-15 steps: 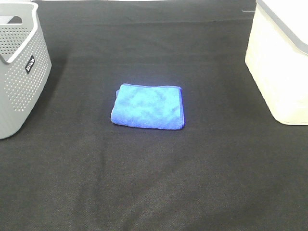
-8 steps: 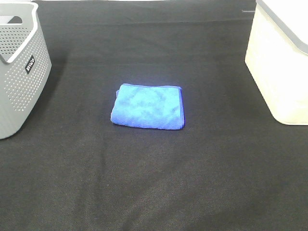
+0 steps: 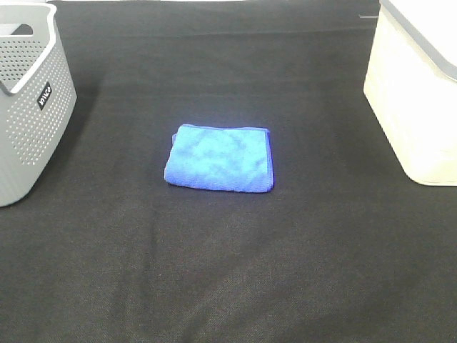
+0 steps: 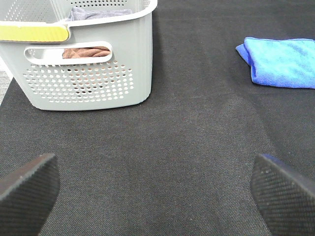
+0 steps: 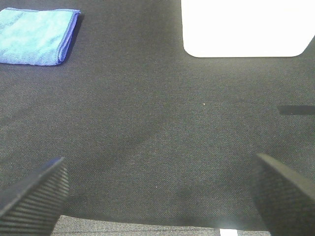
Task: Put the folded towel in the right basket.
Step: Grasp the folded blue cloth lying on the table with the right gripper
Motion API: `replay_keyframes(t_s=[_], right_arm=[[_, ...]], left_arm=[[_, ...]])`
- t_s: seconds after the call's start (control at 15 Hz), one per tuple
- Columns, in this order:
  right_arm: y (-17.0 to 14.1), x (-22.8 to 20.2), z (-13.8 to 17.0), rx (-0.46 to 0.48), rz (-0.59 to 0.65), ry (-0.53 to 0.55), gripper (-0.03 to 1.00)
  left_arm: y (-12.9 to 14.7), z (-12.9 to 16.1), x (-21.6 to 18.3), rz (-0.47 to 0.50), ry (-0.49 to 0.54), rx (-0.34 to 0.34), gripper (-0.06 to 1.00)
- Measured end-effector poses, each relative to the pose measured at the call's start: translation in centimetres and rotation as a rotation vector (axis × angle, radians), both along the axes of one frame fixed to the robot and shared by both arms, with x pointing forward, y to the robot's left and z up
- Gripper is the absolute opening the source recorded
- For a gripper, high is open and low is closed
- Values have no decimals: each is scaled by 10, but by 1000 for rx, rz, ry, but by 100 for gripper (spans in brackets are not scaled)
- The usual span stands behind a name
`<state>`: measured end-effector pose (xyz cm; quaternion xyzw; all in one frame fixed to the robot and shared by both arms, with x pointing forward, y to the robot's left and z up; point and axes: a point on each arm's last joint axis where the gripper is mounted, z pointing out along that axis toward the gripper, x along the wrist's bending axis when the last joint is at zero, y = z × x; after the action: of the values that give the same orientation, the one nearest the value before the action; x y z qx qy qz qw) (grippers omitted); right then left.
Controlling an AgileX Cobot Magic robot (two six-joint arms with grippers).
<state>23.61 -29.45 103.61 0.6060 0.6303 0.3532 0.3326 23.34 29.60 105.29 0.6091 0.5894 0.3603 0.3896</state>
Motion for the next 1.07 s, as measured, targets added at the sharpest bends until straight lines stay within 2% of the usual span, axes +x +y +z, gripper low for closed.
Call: replay_keyframes(t_s=[1.07], right_arm=[[0, 0, 0, 0, 0, 0, 97]], left_arm=[[0, 0, 0, 0, 0, 0, 98]])
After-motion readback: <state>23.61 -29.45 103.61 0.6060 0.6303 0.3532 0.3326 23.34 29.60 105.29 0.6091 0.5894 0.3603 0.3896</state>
